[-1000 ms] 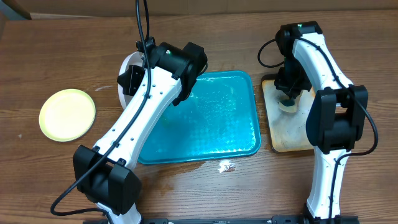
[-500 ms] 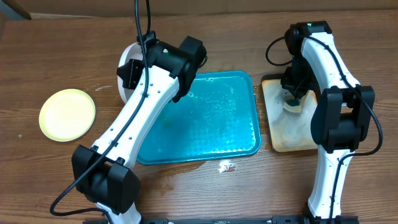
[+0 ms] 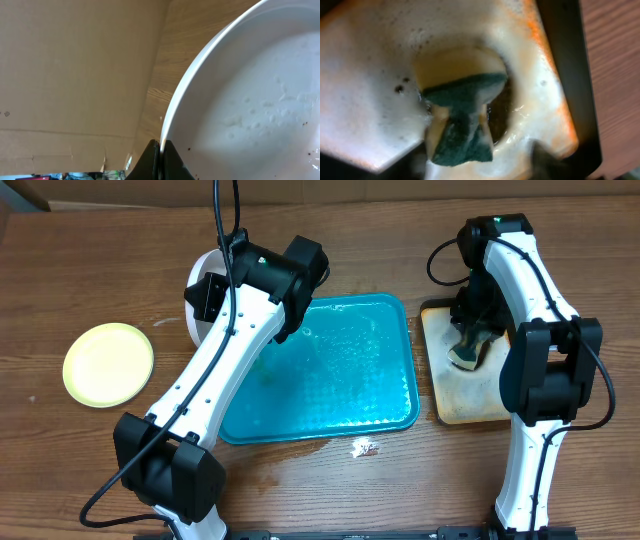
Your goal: Clean dirty plates on tray and stack at the side
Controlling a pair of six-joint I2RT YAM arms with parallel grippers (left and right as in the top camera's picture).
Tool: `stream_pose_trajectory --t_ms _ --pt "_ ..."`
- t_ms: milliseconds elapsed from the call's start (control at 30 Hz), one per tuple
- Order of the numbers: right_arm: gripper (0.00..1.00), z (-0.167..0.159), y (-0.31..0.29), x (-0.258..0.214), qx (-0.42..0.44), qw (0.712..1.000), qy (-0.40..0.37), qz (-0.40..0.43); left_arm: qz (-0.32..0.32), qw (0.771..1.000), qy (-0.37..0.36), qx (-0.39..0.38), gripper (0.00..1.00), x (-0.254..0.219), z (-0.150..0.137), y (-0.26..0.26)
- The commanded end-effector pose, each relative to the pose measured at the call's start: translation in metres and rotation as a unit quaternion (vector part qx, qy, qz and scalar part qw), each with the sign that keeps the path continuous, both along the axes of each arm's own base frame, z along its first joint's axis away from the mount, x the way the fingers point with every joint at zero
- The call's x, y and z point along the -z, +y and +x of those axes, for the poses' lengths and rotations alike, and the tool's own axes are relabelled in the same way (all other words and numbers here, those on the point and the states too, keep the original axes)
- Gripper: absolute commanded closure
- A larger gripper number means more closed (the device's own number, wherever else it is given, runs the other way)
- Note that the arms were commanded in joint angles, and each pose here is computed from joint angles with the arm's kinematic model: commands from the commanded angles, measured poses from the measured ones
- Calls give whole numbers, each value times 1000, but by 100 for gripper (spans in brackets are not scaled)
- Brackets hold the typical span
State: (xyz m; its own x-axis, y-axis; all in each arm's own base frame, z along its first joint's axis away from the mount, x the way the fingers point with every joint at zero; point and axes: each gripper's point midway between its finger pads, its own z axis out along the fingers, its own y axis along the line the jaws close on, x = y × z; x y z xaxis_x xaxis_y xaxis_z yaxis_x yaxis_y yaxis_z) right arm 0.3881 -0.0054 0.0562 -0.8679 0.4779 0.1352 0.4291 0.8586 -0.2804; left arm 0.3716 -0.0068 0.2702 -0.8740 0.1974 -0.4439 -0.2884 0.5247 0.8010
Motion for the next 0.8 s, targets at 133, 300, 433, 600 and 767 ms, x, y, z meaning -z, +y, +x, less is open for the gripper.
stream_pose_trajectory --t_ms 133,300,433,600,767 --pt "0 -1 2 1 1 1000 1 5 14 1000 -13 0 96 -9 6 2" --pt "0 -1 2 1 -1 1000 2 6 13 1000 -14 0 96 -9 6 1" --pt "0 -1 2 1 -1 1000 2 6 14 1000 -13 0 96 -9 6 2" --pt "0 -1 2 1 0 1000 1 6 14 1000 -13 1 96 -9 6 1" --pt "0 0 2 1 -1 1000 0 6 10 1000 -13 0 96 -8 6 1"
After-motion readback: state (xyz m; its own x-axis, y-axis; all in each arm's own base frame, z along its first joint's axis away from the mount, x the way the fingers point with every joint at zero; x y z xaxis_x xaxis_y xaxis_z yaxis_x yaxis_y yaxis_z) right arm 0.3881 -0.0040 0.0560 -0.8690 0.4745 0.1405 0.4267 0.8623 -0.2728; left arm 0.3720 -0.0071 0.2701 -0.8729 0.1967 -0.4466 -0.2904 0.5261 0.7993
